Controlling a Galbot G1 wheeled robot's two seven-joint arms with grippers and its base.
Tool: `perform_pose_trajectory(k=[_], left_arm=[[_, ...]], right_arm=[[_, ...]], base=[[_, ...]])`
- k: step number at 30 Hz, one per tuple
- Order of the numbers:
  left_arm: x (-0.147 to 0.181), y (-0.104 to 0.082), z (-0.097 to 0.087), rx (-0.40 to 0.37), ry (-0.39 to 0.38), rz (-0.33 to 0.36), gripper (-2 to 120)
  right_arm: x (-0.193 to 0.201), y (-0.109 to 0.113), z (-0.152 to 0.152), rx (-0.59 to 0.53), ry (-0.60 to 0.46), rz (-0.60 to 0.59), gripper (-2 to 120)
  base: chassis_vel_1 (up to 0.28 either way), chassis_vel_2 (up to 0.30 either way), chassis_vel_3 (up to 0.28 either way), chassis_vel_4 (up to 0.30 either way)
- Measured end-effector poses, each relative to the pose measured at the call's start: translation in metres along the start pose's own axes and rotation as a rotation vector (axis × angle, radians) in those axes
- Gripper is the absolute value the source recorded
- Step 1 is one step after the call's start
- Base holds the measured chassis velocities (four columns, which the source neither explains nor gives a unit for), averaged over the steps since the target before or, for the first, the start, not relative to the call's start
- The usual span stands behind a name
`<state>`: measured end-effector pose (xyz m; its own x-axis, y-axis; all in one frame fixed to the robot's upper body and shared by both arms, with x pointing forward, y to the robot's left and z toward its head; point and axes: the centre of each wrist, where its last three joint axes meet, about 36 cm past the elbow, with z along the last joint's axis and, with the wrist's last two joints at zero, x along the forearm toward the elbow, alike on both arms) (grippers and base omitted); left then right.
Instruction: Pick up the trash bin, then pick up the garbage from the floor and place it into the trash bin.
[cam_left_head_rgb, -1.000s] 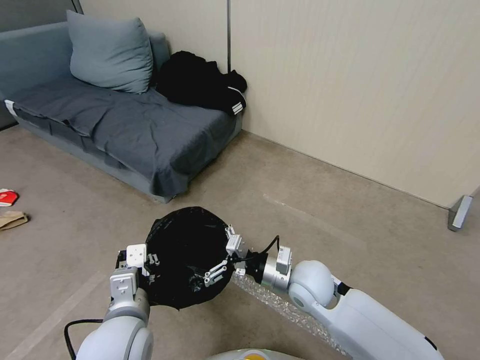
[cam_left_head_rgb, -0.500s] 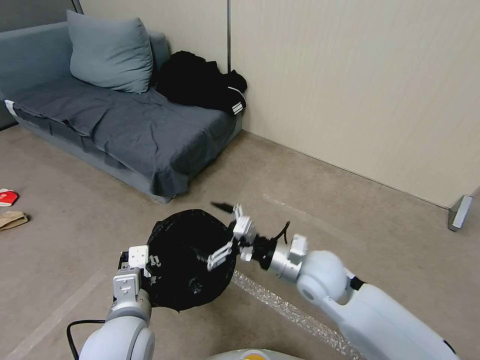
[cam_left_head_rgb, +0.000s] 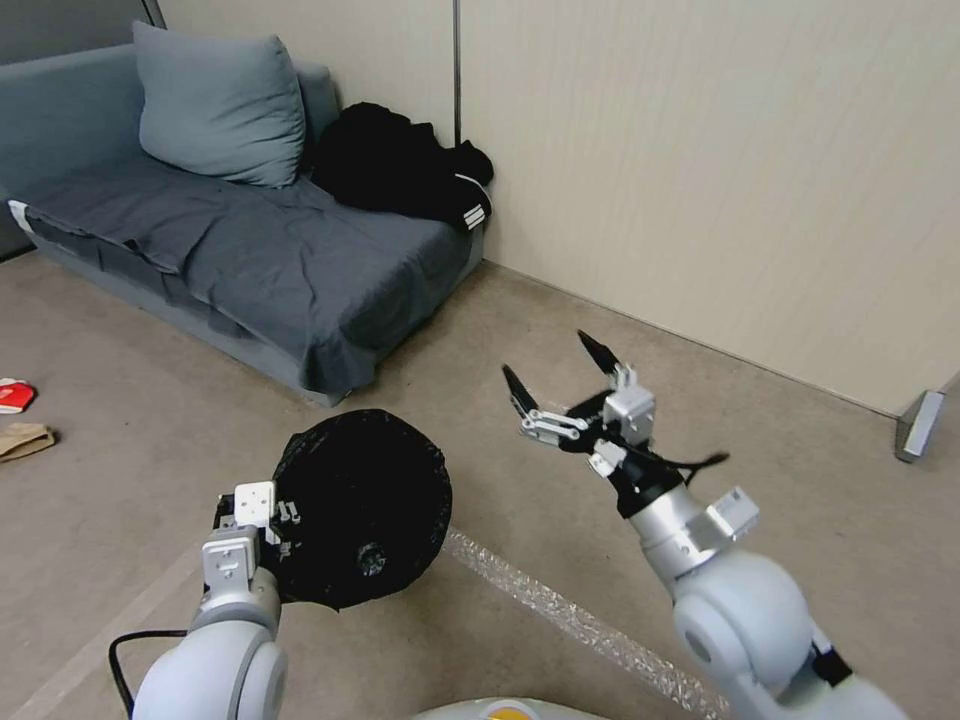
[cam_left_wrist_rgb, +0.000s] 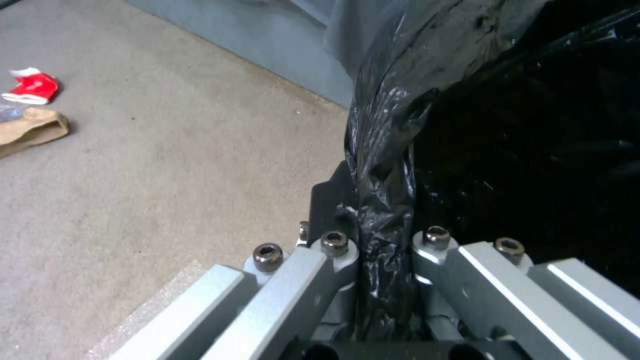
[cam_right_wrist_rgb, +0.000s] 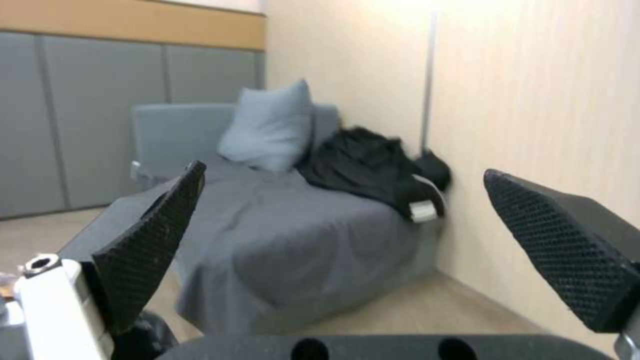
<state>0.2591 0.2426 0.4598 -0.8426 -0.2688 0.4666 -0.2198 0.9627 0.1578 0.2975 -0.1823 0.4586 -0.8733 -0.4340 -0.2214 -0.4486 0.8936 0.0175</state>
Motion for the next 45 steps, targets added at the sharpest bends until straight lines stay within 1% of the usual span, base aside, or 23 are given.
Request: perform_pose_trajectory(k=[2,3,6,8,14,28,45], left_arm=[[0.001,0.000,0.000,0.004,0.000,0.002,1],[0.001,0.000,0.000,0.004,0.000,0.002,1],[0.002,0.001,-0.002,0.010,-0.004,0.004,1],[0.002,0.001,-0.002,0.010,-0.004,0.005,1],[0.005,0.003,-0.005,0.013,-0.012,0.006,1],[0.008,0.004,-0.005,0.013,-0.012,0.007,1],[0.009,0.006,-0.004,0.012,-0.011,-0.001,1]], right_arm=[[0.006,0.005,0.010,0.001,0.003,0.035,100],[0.006,0.005,0.010,0.001,0.003,0.035,100],[0.015,0.013,0.027,-0.001,0.013,0.089,100],[0.016,0.014,0.028,-0.003,0.014,0.094,100],[0.024,0.022,0.040,-0.018,0.023,0.159,100],[0.029,0.017,0.044,-0.007,0.002,0.197,100],[0.024,0.013,0.045,-0.005,-0.008,0.200,100]], base=[[0.000,0.000,0.000,0.000],[0.000,0.000,0.000,0.000],[0.000,0.000,0.000,0.000],[0.000,0.000,0.000,0.000],[0.000,0.000,0.000,0.000],[0.028,0.034,0.032,0.032],[0.111,0.108,0.107,0.105]])
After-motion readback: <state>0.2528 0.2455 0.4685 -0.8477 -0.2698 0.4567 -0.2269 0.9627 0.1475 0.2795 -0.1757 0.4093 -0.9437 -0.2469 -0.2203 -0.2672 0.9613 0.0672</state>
